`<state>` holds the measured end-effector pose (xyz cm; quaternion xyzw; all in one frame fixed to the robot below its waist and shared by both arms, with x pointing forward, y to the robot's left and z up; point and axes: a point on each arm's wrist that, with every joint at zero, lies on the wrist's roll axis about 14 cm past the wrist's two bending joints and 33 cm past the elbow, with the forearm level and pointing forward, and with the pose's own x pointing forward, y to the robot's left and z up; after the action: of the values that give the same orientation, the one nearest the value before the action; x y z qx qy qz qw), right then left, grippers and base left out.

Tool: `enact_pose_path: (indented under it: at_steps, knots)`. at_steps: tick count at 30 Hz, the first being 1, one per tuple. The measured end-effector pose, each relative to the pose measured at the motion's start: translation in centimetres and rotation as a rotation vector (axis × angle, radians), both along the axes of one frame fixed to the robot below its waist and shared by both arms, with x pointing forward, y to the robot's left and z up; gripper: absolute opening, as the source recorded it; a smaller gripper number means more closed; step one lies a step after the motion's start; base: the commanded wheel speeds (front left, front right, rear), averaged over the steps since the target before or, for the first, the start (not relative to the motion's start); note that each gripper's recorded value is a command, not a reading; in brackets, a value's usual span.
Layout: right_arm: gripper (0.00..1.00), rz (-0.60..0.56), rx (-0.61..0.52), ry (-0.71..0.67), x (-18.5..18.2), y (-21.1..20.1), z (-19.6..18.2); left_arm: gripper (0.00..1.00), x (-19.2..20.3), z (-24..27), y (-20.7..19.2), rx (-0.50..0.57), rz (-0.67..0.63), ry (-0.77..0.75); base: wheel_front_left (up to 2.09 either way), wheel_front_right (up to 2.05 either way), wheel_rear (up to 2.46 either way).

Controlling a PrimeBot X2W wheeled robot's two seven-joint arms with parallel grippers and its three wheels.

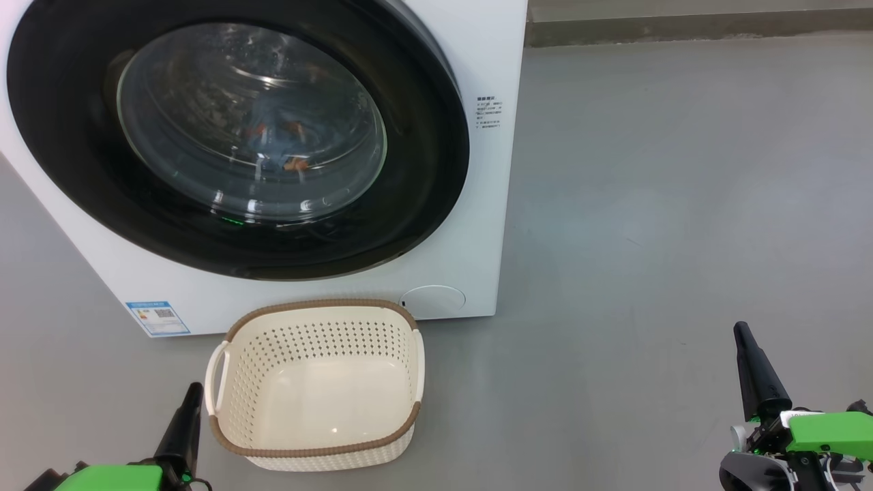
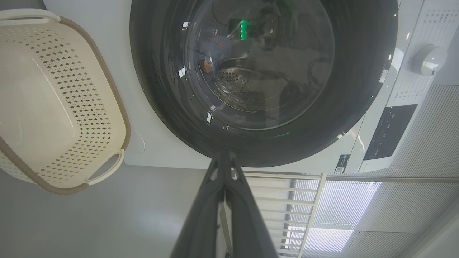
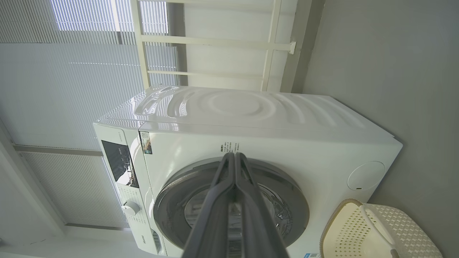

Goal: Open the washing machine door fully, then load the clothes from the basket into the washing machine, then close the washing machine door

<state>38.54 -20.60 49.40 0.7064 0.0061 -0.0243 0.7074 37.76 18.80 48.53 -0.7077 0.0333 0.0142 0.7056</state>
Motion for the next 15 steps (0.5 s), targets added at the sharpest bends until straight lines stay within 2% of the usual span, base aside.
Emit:
enact_pose_path:
  at_steps: [15]
  knots:
    - [0.00,0.000,0.000,0.000,0.00,0.00,0.00,0.00,0.00,-0.01,-0.04,-0.002,0.000,0.000,0.00,0.00,0.00]
